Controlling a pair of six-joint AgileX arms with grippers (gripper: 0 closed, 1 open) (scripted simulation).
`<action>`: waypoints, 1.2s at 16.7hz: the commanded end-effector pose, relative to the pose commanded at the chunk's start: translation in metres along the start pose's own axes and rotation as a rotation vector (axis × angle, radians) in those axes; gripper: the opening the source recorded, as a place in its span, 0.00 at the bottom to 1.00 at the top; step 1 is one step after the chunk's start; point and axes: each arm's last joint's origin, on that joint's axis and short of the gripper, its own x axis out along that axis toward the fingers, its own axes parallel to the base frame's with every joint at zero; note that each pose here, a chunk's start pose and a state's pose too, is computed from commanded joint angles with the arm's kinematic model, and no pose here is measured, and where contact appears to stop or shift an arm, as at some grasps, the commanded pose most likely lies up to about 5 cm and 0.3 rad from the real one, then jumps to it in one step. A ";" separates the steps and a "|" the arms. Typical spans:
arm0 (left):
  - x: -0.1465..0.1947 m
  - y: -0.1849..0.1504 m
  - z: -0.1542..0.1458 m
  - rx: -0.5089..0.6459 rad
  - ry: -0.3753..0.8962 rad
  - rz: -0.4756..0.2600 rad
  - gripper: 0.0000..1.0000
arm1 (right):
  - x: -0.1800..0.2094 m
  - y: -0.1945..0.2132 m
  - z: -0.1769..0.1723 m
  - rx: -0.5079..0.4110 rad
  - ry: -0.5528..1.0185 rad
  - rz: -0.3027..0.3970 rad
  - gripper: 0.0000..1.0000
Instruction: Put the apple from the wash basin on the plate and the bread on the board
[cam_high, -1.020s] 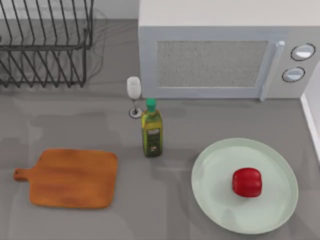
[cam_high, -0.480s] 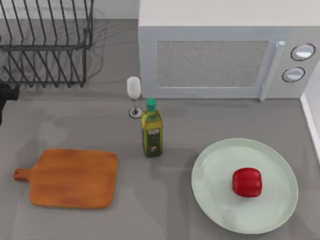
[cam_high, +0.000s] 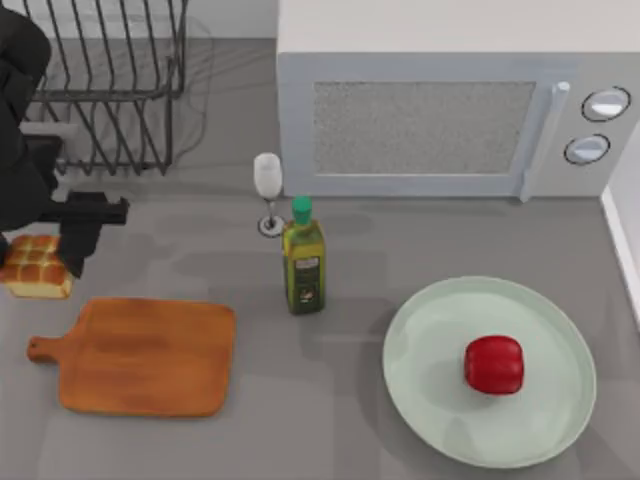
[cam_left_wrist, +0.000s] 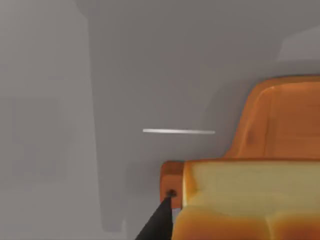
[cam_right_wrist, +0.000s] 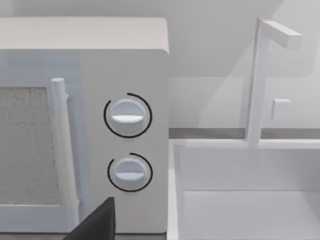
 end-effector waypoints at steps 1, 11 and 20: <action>0.001 -0.008 -0.003 -0.005 0.001 0.000 0.00 | 0.000 0.000 0.000 0.000 0.000 0.000 1.00; 0.011 -0.063 -0.033 -0.046 0.002 0.002 0.00 | 0.000 0.000 0.000 0.000 0.000 0.000 1.00; 0.029 -0.062 -0.033 -0.047 0.003 0.003 0.00 | 0.000 0.000 0.000 0.000 0.000 0.000 1.00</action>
